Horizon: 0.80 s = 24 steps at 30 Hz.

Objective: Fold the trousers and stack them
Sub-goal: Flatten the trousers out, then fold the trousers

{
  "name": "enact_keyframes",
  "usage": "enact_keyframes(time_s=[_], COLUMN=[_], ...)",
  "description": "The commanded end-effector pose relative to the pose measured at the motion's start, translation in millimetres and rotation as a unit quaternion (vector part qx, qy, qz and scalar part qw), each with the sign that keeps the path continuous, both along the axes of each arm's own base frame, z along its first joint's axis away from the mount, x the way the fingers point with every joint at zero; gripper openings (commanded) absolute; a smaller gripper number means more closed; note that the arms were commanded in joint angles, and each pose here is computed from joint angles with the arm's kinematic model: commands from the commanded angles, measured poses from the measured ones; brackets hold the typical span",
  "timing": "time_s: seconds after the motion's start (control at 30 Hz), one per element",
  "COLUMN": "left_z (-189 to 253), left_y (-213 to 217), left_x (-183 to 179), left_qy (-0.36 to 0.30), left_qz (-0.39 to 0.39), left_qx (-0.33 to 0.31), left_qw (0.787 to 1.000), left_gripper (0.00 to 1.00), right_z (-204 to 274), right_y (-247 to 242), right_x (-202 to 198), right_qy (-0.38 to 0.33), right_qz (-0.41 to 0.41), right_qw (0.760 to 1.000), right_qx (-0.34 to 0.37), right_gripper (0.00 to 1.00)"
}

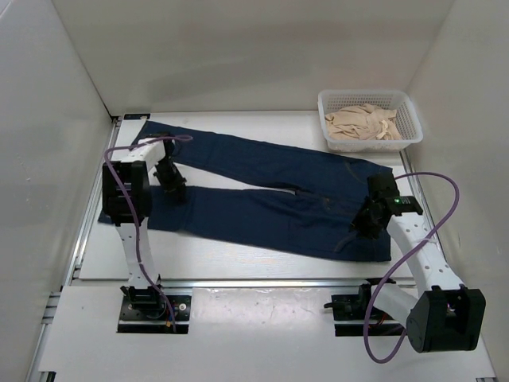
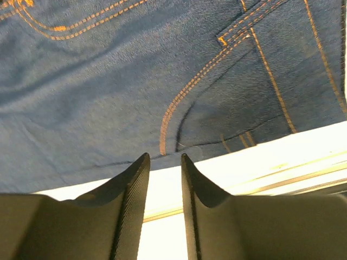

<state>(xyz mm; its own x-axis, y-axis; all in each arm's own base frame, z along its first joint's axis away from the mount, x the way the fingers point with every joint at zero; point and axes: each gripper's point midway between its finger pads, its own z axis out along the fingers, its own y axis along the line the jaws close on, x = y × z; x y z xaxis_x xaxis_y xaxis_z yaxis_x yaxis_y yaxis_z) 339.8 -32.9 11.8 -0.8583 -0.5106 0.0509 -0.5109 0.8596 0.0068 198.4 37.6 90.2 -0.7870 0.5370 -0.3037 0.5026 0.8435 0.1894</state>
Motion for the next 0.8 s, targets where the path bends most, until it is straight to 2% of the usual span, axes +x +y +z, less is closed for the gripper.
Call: enact_keyframes(time_s=[0.0, 0.07, 0.17, 0.2, 0.23, 0.27, 0.33, 0.37, 0.43, 0.47, 0.53, 0.63, 0.67, 0.77], left_z=[11, 29, 72, 86, 95, 107, 109, 93, 94, 81, 73, 52, 48, 32], left_y=[1, 3, 15, 19, 29, 46, 70, 96, 118, 134, 148, 172, 182, 197], left_x=[56, 75, 90, 90, 89, 78, 68, 47, 37, 21, 17, 7, 6, 2], left_qy=[-0.076, -0.086, -0.129, -0.143, -0.152, -0.157, -0.166, -0.139, -0.163, -0.148, -0.154, -0.124, -0.119, -0.102], left_qz=[-0.029, -0.042, -0.044, -0.042, -0.033, -0.015, 0.016, 0.057, 0.099, 0.128, 0.147, 0.174, 0.191, 0.223], left_qx=[0.020, 0.036, 0.070, 0.082, 0.093, 0.103, 0.109, 0.112, 0.102, 0.093, 0.097, 0.107, 0.112, 0.102], left_qw=[0.997, 0.995, 0.988, 0.985, 0.983, 0.982, 0.980, 0.982, 0.976, 0.976, 0.972, 0.971, 0.968, 0.964], left_gripper=[0.33, 0.37, 0.48, 0.73, 0.82, 0.86, 0.84, 0.81, 0.78, 0.76, 0.76, 0.76, 0.76, 0.76], right_z=[8, 13, 16, 16, 18, 18, 18, 16, 14, 13, 14, 17, 14, 16], right_y=[3, 4, 4, 2, 2, 2, 2, 2, 3, 3, 4, 7, 7, 11], right_x=[0, 3, 5, 5, 5, 5, 5, 5, 4, 6, 8, 12, 12, 14], right_qy=[-0.009, -0.015, -0.020, -0.020, -0.020, -0.020, -0.020, -0.015, -0.010, -0.010, -0.010, -0.008, -0.002, -0.002], right_qz=[-0.005, -0.005, -0.005, -0.007, -0.007, -0.003, -0.003, -0.003, 0.008, 0.008, 0.014, 0.030, 0.035, 0.039], right_qw=[1.000, 1.000, 1.000, 1.000, 1.000, 1.000, 1.000, 1.000, 1.000, 1.000, 1.000, 0.999, 0.999, 0.999], right_qx=[0.010, 0.010, 0.011, 0.007, 0.007, 0.005, 0.005, 0.004, 0.005, 0.005, 0.007, 0.011, 0.009, 0.020], right_gripper=[0.35, 0.36, 0.36, 0.36, 0.36, 0.36, 0.36, 0.36, 0.36, 0.36, 0.36, 0.38, 0.41, 0.44])
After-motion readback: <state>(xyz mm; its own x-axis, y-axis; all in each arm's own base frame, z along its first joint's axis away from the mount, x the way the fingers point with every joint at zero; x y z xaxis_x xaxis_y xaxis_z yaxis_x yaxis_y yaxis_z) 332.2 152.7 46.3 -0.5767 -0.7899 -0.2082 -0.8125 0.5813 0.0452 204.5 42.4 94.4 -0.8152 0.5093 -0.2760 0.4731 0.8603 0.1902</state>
